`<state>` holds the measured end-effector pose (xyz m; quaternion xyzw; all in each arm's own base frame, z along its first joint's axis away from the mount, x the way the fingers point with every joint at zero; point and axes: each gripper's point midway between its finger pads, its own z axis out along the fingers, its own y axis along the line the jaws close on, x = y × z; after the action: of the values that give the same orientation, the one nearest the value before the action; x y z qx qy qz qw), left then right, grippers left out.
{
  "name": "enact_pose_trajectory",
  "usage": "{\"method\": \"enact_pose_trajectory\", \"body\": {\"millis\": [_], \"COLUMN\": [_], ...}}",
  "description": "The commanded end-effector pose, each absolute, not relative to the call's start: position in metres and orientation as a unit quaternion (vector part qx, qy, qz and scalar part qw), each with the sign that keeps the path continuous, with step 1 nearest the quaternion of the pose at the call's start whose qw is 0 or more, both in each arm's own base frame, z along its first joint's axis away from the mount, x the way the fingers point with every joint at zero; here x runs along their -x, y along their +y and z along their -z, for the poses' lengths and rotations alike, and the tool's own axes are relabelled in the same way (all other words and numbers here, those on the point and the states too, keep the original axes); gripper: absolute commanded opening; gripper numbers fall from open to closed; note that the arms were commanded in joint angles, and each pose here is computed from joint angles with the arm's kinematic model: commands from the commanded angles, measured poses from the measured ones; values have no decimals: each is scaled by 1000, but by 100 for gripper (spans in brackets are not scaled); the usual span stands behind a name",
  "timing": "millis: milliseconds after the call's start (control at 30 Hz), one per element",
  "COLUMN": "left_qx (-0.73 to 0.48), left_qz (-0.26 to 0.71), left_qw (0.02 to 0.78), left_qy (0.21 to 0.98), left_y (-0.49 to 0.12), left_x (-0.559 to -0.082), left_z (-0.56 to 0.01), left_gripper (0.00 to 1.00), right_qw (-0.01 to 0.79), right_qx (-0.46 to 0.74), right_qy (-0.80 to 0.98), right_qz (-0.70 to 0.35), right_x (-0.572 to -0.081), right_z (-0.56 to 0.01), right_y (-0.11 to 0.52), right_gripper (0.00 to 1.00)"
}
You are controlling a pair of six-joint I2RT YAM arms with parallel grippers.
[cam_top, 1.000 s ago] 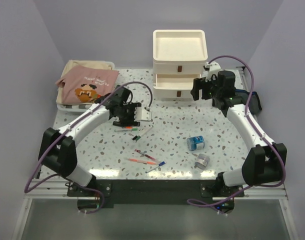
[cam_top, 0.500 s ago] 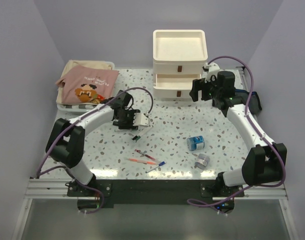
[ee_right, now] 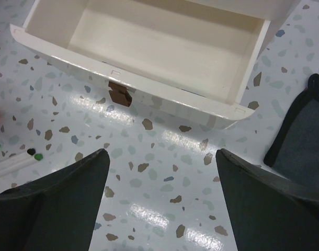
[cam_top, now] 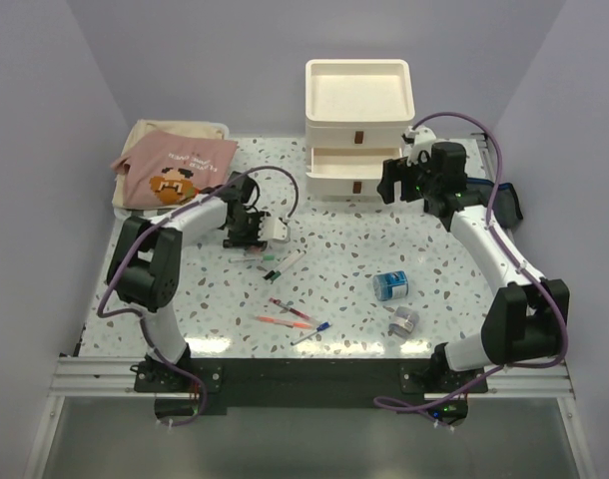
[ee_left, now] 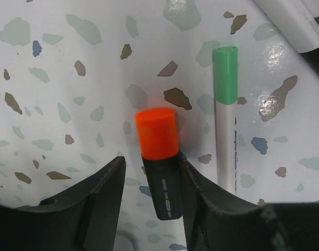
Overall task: Sort the stationery into containers
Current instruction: Pick up the stationery from the center of the board, then place the stationery in the drawer.
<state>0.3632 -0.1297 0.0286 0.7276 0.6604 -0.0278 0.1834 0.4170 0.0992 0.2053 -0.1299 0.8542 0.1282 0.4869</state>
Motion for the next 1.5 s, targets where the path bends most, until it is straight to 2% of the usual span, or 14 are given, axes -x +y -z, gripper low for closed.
{"method": "enact_pose_trajectory", "body": {"millis": [0, 200, 233, 267, 333, 433, 533, 633, 667, 767, 933, 1100, 1467], "left_qx": [-739, -731, -727, -724, -716, -711, -707, -706, -710, -713, -737, -705, -668], "left_qz": [40, 84, 95, 98, 114, 122, 126, 122, 109, 95, 89, 77, 67], "left_qw": [165, 127, 116, 116, 98, 96, 114, 164, 207, 275, 328, 455, 554], "left_qy": [652, 665, 670, 672, 681, 686, 686, 678, 664, 638, 585, 539, 492], "left_y": [-130, -132, -131, -133, -134, -137, -144, -162, -176, -206, -255, -302, -362], "left_x": [-363, -347, -342, -345, -340, -341, -346, -362, -379, -397, -398, -417, -449], "left_z": [-21, -4, -2, -4, 1, -4, -25, -75, -110, -172, -221, -281, -284], "left_gripper": [49, 47, 45, 36, 30, 14, 8, 8, 8, 8, 7, 5, 5], "right_qw": [505, 502, 502, 501, 500, 500, 503, 506, 507, 509, 511, 527, 540], "right_qx": [139, 142, 142, 142, 143, 144, 144, 145, 145, 145, 137, 108, 90], "right_qy": [842, 842, 842, 843, 843, 843, 841, 840, 839, 839, 840, 839, 836], "right_qz": [-134, -135, -135, -136, -137, -137, -136, -132, -131, -126, -120, -73, -49], "right_x": [-425, -426, -426, -427, -426, -427, -427, -427, -428, -427, -428, -434, -428], "right_z": [-223, -221, -221, -219, -219, -219, -221, -224, -225, -224, -222, -229, -233], "right_y": [101, 103, 102, 103, 104, 103, 103, 102, 101, 100, 96, 78, 66], "right_gripper": [87, 87, 87, 86, 86, 86, 86, 86, 85, 85, 85, 85, 85]}}
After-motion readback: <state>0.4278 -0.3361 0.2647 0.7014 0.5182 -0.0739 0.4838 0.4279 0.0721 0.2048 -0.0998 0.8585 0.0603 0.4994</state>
